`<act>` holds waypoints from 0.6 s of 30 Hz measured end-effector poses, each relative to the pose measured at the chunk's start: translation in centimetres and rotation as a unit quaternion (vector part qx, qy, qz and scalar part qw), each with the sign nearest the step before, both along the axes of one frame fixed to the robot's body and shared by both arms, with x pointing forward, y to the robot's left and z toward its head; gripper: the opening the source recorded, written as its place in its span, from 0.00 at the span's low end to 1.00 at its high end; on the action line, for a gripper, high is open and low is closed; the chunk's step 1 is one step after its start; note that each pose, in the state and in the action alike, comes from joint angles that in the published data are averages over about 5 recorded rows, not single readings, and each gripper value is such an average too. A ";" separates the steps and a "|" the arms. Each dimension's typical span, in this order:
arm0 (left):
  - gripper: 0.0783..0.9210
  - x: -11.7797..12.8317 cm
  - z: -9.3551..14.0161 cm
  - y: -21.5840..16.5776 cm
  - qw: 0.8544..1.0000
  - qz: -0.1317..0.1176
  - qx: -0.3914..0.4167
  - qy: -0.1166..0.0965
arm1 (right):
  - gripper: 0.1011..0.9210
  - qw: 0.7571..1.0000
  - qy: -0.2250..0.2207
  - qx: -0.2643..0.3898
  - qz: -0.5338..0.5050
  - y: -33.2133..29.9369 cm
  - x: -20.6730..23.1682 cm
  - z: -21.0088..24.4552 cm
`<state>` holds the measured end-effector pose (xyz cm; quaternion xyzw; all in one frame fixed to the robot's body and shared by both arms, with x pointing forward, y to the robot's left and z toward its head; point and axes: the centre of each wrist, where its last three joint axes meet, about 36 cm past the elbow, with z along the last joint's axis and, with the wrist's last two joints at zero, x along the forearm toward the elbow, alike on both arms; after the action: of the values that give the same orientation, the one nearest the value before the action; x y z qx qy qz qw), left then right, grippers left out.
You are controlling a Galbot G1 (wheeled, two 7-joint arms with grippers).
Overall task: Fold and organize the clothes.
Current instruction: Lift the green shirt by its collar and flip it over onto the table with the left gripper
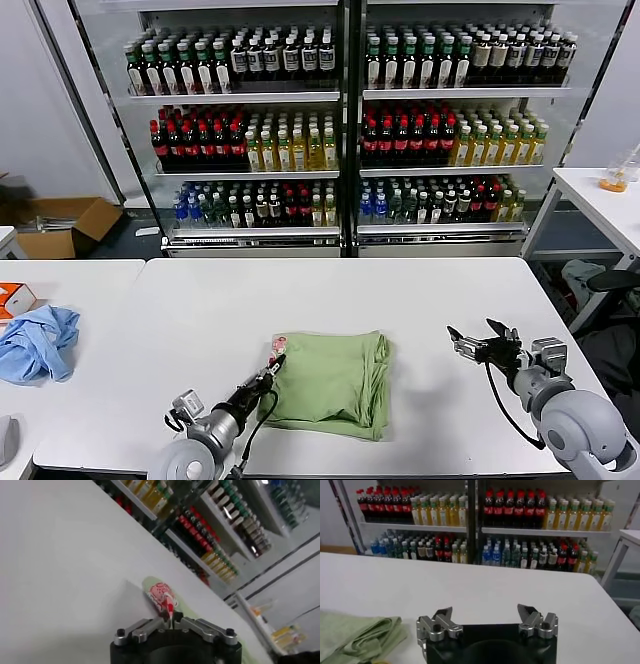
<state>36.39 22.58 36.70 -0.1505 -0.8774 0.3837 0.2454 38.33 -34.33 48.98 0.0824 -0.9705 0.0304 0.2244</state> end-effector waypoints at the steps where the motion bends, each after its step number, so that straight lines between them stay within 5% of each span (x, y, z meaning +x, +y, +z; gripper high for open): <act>1: 0.03 0.0 0.0 0.0 1.000 0.001 -0.008 0.000 | 0.88 1.000 0.000 0.000 0.000 0.0 0.0 0.1; 11: 0.02 -0.5 1.0 2.0 0.998 0.023 -0.053 -0.007 | 0.88 1.000 -0.007 0.003 -0.001 0.0 -0.1 0.6; 18: 0.02 -0.7 2.9 8.3 0.997 0.059 -0.034 -0.022 | 0.88 1.000 -0.013 0.002 0.001 -0.1 -0.1 1.3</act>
<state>35.67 30.83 39.61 -0.1150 -0.8762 0.4241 0.1978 38.24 -34.41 50.33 0.0830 -0.9734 0.0297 0.2117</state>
